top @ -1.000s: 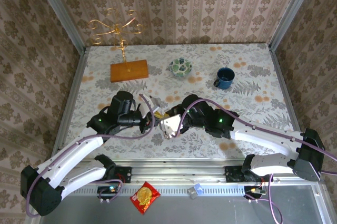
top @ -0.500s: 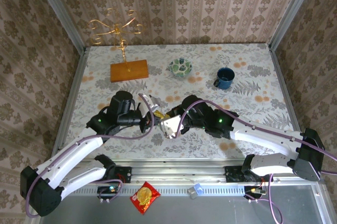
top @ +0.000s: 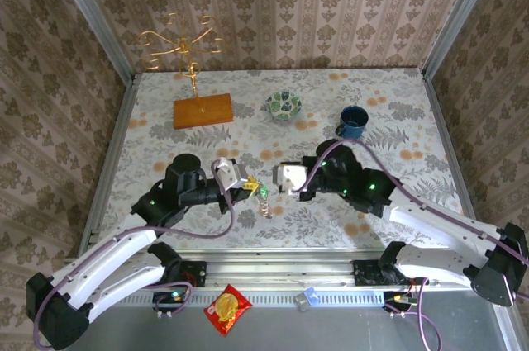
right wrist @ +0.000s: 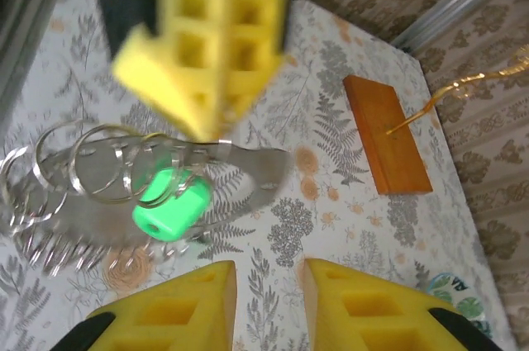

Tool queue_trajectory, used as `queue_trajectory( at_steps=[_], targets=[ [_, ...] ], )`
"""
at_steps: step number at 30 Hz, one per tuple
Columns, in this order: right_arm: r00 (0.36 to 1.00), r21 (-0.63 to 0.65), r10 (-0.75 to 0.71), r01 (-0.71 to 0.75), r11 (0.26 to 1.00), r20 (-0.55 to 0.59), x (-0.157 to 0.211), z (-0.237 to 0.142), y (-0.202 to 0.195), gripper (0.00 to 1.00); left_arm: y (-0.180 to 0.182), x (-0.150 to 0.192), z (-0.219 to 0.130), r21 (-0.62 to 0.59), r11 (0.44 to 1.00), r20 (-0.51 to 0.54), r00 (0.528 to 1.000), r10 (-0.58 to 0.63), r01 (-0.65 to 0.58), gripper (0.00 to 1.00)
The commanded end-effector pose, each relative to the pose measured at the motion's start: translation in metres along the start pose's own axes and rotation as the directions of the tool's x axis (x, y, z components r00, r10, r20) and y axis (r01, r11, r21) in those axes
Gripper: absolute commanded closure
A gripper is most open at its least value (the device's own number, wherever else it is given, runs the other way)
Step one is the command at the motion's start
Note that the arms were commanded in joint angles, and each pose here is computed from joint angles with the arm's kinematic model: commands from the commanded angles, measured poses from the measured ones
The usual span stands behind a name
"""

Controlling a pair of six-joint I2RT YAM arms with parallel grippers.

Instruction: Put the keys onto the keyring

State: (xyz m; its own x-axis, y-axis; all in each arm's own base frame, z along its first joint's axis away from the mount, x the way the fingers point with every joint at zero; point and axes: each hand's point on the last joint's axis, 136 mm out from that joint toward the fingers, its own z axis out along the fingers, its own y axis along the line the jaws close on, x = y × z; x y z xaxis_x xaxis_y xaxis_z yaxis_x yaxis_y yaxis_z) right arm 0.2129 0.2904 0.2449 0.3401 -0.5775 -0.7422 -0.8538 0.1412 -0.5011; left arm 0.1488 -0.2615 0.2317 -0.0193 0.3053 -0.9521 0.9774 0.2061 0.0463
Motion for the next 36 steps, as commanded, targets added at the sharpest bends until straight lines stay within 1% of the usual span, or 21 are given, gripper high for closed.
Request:
queue_trajectory(
  at_steps=[1, 4, 5, 8, 13, 16, 19, 27, 36],
  targets=[
    [0.958, -0.194, 0.243, -0.212, 0.958, 0.154, -0.024, -0.009, 0.021, 0.73, -0.006, -0.018, -0.002, 0.007, 0.987, 0.106, 0.981, 0.162, -0.163, 1.0],
    [0.938, -0.223, 0.287, -0.243, 0.944, 0.194, -0.032, -0.006, 0.019, 0.76, -0.009, -0.017, -0.001, 0.013, 0.98, 0.129, 0.972, 0.196, -0.199, 1.0],
    [0.934, -0.233, 0.296, -0.248, 0.941, 0.201, -0.035, -0.005, 0.019, 0.78, -0.013, -0.018, 0.0, 0.036, 0.978, 0.143, 0.969, 0.2, -0.207, 1.0],
    [0.932, -0.252, 0.302, -0.25, 0.935, 0.199, -0.037, 0.0, 0.018, 0.8, -0.018, -0.015, 0.001, 0.063, 0.974, 0.149, 0.968, 0.204, -0.216, 1.0],
    [0.946, -0.278, 0.278, -0.226, 0.934, 0.166, -0.032, 0.006, 0.024, 0.8, -0.018, -0.013, 0.002, 0.065, 0.972, 0.154, 0.965, 0.213, -0.225, 1.0],
    [0.956, -0.268, 0.256, -0.212, 0.94, 0.14, -0.028, 0.011, 0.025, 0.8, -0.019, -0.013, 0.002, 0.069, 0.972, 0.156, 0.965, 0.211, -0.223, 1.0],
    [0.961, -0.258, 0.239, -0.198, 0.946, 0.137, -0.028, 0.014, 0.024, 0.8, -0.02, -0.013, 0.003, 0.079, 0.971, 0.161, 0.964, 0.21, -0.225, 1.0],
    [0.967, -0.283, 0.222, -0.178, 0.942, 0.129, -0.03, 0.019, 0.029, 0.81, -0.02, -0.015, 0.003, 0.078, 0.972, 0.169, 0.963, 0.208, -0.223, 1.0],
    [0.966, -0.304, 0.223, -0.176, 0.936, 0.128, -0.032, 0.022, 0.032, 0.84, -0.021, -0.02, 0.003, 0.078, 0.971, 0.198, 0.958, 0.209, -0.228, 1.0]
  ],
)
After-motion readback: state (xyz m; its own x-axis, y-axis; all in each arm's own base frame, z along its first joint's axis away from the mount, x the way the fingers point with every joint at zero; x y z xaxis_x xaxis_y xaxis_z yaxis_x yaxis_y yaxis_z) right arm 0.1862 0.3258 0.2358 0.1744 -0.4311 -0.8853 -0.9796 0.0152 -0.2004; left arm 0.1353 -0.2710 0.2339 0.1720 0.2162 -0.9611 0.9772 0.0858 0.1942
